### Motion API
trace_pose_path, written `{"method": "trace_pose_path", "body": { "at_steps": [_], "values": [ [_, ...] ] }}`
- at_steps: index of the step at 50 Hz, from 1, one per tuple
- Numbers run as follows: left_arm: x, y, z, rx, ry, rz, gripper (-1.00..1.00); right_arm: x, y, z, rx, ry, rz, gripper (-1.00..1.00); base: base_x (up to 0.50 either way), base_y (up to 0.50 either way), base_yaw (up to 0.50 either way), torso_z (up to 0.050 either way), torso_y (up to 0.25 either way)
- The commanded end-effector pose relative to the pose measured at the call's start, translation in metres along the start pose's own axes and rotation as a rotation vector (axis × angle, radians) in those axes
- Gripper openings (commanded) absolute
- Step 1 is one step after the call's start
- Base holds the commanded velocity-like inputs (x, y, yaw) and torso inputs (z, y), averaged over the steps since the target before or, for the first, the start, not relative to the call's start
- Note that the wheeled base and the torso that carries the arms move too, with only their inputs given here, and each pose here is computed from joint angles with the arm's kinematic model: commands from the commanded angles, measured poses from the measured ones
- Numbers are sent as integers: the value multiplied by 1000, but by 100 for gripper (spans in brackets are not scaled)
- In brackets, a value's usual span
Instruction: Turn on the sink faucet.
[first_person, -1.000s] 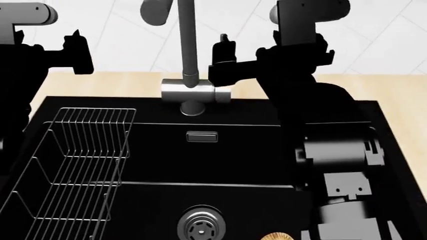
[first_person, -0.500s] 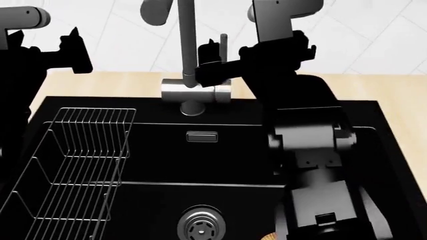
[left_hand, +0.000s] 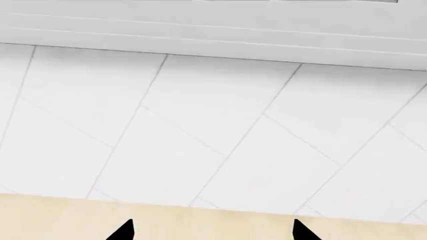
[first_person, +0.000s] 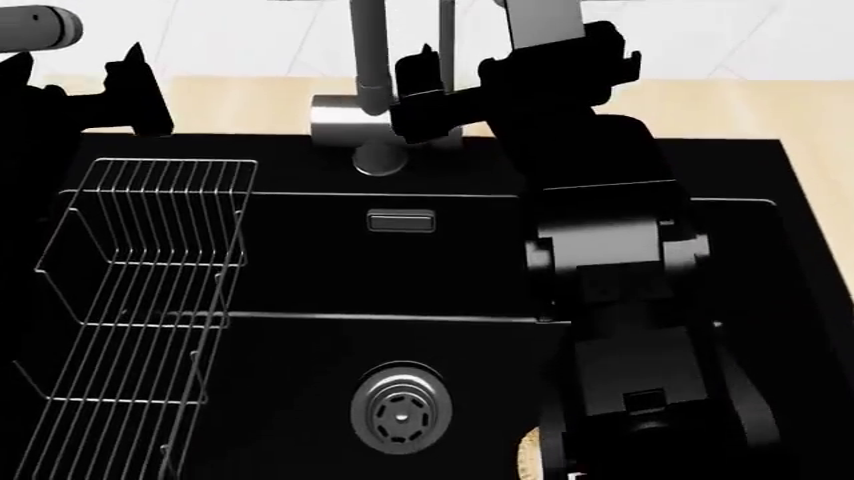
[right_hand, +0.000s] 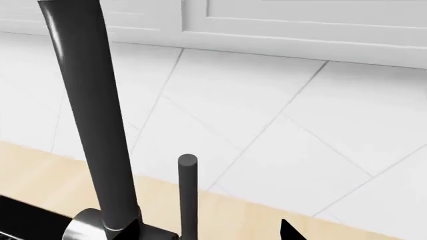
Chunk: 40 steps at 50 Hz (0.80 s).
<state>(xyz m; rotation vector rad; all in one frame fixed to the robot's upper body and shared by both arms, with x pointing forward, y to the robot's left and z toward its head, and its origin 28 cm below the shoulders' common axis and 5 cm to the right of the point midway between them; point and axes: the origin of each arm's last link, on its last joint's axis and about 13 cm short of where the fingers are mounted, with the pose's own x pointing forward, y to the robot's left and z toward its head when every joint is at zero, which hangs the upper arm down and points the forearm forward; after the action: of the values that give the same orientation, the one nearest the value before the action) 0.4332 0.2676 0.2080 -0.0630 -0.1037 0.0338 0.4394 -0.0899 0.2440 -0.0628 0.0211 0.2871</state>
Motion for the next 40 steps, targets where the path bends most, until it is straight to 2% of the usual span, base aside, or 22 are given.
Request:
{"method": "trace_pose_path", "body": {
  "at_steps": [1, 5, 8, 21, 30, 35, 40],
  "values": [
    [-1, 1, -2, -4, 0, 2, 100, 1, 0, 12, 2, -12, -5, 100, 0, 0, 0, 12, -146],
    [-1, -2, -4, -6, 6, 2, 100, 1, 2, 15, 8, -9, -4, 100, 0, 0, 0, 12, -149],
    [-1, 2, -3, -7, 5, 0, 100, 1, 2, 17, 14, -10, -7, 100, 0, 0, 0, 12, -133],
    [-2, 2, -4, -17, 16, -7, 100, 2, 8, 28, -6, -33, -1, 100, 0, 0, 0, 8, -44],
    [-3, 1, -9, -9, 24, -17, 100, 2, 5, 29, -8, -51, -84, 100, 0, 0, 0, 0, 0],
    [-3, -4, -11, 1, 24, -18, 100, 2, 5, 29, -2, -50, -81, 100, 0, 0, 0, 0, 0],
    [-3, 2, -9, 3, 17, -9, 100, 2, 6, 29, 3, -52, -72, 100, 0, 0, 0, 5, -161]
  ]
}}
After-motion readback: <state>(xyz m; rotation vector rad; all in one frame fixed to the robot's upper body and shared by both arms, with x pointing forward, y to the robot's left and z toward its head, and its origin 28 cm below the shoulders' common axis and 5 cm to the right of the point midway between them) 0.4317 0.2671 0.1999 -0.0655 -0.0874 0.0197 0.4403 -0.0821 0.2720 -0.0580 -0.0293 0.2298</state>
